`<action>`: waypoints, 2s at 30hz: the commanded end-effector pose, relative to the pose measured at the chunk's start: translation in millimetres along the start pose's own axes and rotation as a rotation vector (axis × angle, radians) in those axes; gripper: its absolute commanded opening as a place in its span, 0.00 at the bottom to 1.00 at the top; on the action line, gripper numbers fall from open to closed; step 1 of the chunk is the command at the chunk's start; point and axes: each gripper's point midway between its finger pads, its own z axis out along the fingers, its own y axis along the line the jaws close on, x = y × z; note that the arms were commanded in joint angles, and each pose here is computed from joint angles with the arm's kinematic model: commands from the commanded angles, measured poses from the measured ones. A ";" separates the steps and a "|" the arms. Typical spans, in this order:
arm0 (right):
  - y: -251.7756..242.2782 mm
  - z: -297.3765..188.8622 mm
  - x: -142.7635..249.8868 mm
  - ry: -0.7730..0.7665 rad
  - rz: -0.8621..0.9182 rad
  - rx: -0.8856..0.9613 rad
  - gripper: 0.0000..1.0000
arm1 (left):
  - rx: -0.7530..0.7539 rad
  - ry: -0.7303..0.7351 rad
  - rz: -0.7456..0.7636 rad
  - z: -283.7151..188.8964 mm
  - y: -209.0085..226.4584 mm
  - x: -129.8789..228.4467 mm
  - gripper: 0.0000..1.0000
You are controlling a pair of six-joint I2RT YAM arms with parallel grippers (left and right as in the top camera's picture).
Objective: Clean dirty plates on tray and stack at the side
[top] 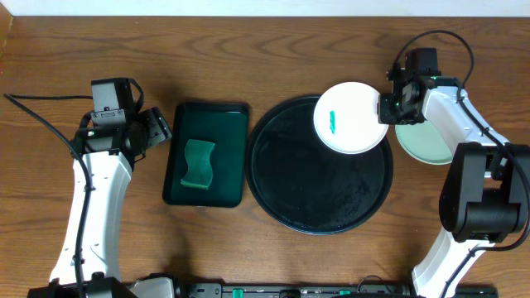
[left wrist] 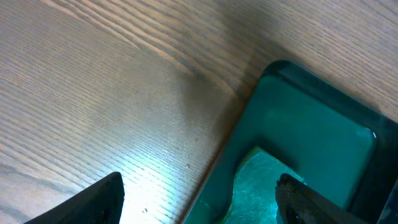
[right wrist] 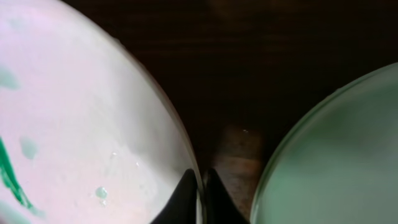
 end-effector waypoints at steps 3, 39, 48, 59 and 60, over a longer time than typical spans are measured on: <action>3.2 -8.3 -2.4 -0.006 -0.003 -0.026 0.01 | -0.013 -0.005 -0.007 0.1 2.3 -2.1 0.79; 62.8 -0.1 112.5 0.201 0.115 -0.156 0.01 | -0.013 -0.004 -0.007 0.1 2.3 -2.0 0.79; 63.1 0.8 110.7 0.190 0.101 -0.160 0.07 | -0.013 -0.004 -0.007 0.1 2.3 -2.0 0.79; 62.9 0.6 111.8 0.193 0.075 -0.161 0.41 | -0.013 -0.005 -0.007 0.1 2.3 -2.1 0.79; 62.9 0.6 111.8 0.192 0.068 -0.162 0.42 | -0.013 -0.004 -0.007 0.1 2.3 -2.0 0.78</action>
